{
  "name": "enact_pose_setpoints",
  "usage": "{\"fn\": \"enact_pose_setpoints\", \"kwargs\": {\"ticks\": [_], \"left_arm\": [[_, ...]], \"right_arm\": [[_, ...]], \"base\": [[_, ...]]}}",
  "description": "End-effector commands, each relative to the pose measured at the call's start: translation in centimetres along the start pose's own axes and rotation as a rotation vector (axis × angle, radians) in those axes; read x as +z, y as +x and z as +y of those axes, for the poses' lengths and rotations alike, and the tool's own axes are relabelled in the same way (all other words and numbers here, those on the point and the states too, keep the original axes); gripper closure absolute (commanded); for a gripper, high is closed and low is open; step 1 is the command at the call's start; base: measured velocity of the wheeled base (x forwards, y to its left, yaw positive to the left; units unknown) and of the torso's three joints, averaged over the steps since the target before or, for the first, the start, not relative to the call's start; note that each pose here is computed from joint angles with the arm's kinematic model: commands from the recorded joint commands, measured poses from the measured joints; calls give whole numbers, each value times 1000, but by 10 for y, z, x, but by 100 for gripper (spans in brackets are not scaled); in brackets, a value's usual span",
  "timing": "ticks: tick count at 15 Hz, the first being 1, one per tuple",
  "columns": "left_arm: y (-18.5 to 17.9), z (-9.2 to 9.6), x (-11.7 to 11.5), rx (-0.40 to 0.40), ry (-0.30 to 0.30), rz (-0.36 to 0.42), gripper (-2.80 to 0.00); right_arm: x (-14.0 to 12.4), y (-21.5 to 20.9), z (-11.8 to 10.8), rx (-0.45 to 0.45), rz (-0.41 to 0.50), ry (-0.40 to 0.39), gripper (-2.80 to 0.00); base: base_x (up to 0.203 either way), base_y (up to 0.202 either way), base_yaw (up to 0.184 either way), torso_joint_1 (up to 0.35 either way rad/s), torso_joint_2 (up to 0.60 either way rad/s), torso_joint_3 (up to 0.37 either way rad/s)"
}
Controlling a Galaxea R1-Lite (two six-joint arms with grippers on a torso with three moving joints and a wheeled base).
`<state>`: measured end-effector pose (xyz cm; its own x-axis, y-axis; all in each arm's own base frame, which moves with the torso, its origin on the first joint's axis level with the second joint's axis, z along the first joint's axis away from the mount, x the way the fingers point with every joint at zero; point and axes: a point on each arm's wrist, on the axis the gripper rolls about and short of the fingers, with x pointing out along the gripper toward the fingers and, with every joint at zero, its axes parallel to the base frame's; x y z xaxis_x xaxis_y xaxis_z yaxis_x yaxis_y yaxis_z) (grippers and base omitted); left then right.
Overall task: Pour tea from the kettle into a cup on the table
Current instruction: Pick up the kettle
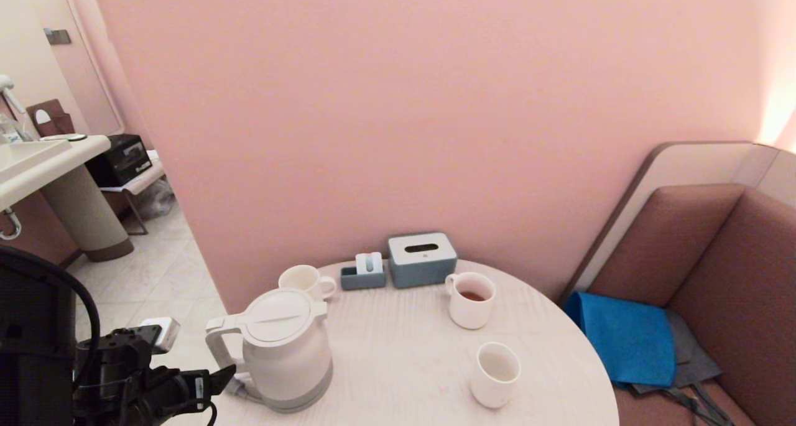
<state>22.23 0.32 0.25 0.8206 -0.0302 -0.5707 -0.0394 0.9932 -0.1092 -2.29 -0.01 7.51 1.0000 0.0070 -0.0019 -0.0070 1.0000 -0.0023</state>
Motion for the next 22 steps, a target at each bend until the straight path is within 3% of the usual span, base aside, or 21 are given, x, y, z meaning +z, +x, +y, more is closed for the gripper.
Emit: {"fn": "enact_pose_setpoints", "kwargs": {"ticks": [1,22], "left_arm": [[2,-1,10,-8,2,-73,-280],[46,-2,31,-16,15,-184,-280]], "right_arm": [[0,0,0,1,1,-1,0],[0,0,0,1,1,-1,0]], "base": [[0,0,0,0,0,0],[0,0,0,0,0,0]]}}
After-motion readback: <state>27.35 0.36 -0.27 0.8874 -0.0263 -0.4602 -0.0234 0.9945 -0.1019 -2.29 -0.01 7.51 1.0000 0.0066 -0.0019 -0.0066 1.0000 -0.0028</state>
